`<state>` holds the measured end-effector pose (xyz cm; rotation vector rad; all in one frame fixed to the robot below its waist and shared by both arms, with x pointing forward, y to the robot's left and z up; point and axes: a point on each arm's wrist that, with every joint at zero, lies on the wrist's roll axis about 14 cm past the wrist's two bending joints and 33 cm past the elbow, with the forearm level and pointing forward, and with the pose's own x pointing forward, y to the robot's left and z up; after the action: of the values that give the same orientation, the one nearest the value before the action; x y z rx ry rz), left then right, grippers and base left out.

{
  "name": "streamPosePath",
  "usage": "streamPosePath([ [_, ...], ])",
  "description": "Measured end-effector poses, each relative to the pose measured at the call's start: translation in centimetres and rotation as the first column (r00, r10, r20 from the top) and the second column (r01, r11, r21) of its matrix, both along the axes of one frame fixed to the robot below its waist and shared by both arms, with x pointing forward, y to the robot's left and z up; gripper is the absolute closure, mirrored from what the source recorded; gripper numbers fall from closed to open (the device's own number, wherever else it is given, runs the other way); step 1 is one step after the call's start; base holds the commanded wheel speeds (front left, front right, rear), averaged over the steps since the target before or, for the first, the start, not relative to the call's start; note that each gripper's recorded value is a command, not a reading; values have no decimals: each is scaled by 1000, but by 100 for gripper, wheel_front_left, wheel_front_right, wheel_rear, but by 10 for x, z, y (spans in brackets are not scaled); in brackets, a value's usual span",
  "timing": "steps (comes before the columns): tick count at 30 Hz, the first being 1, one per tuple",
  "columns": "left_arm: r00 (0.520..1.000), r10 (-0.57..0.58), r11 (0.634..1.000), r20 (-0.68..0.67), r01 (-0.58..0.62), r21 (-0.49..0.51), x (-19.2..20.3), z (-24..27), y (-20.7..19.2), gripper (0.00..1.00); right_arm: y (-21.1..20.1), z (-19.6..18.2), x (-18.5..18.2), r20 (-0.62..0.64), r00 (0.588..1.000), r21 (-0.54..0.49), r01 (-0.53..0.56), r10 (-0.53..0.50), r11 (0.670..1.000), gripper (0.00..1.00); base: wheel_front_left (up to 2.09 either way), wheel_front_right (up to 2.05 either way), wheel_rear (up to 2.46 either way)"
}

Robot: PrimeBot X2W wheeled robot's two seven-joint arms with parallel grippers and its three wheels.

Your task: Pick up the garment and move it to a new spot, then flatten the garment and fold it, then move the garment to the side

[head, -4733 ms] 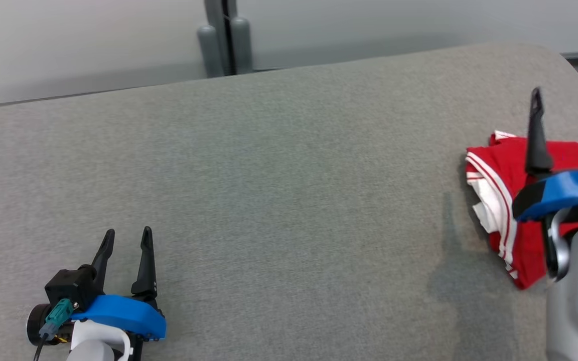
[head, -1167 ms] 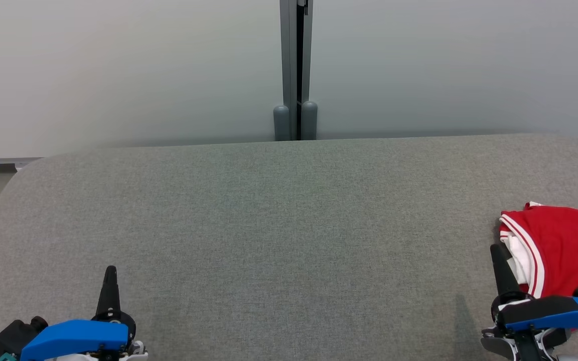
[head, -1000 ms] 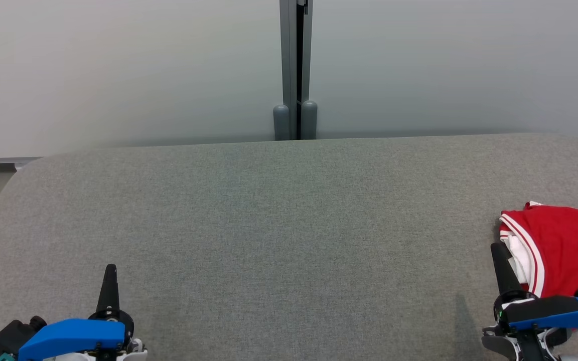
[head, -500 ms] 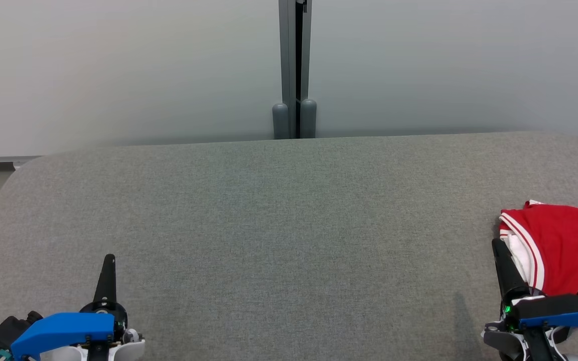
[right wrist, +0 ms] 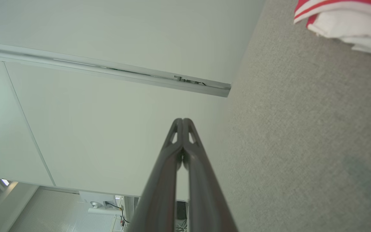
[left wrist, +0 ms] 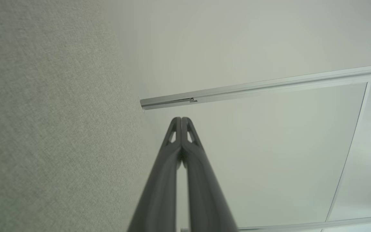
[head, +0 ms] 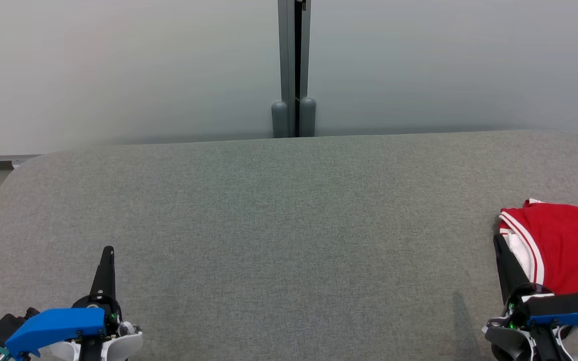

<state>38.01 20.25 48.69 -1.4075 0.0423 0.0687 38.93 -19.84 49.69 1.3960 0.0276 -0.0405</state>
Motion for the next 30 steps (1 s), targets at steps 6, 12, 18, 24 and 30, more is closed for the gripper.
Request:
streamPosePath([
  [6, 1000, -3, 999, 14, 4, -41, 2, 4, -1, 100, 0, 3, 0, 12, 1000, 46, -2, 1, 999, 100, 0, 0, 0],
  [12, 1000, -5, 996, 29, 8, -84, 3, 8, -1, 100, 0, 6, 1, 23, 1000, 91, -7, 5, 996, 100, 0, 0, 0],
  [18, 999, -10, 992, 46, 15, -123, 6, 13, -2, 100, 0, 9, 1, 35, 999, 132, -9, 5, 991, 100, 0, 0, 0],
  [24, 998, -12, 987, 60, 22, -158, 7, 16, -3, 100, 0, 11, 1, 46, 999, 172, -15, 7, 985, 100, 0, 0, 0],
  [30, 998, -12, 986, 63, 22, -165, 8, 17, -3, 100, 0, 12, 1, 47, 999, 179, -14, 6, 984, 100, 0, 0, 0],
])
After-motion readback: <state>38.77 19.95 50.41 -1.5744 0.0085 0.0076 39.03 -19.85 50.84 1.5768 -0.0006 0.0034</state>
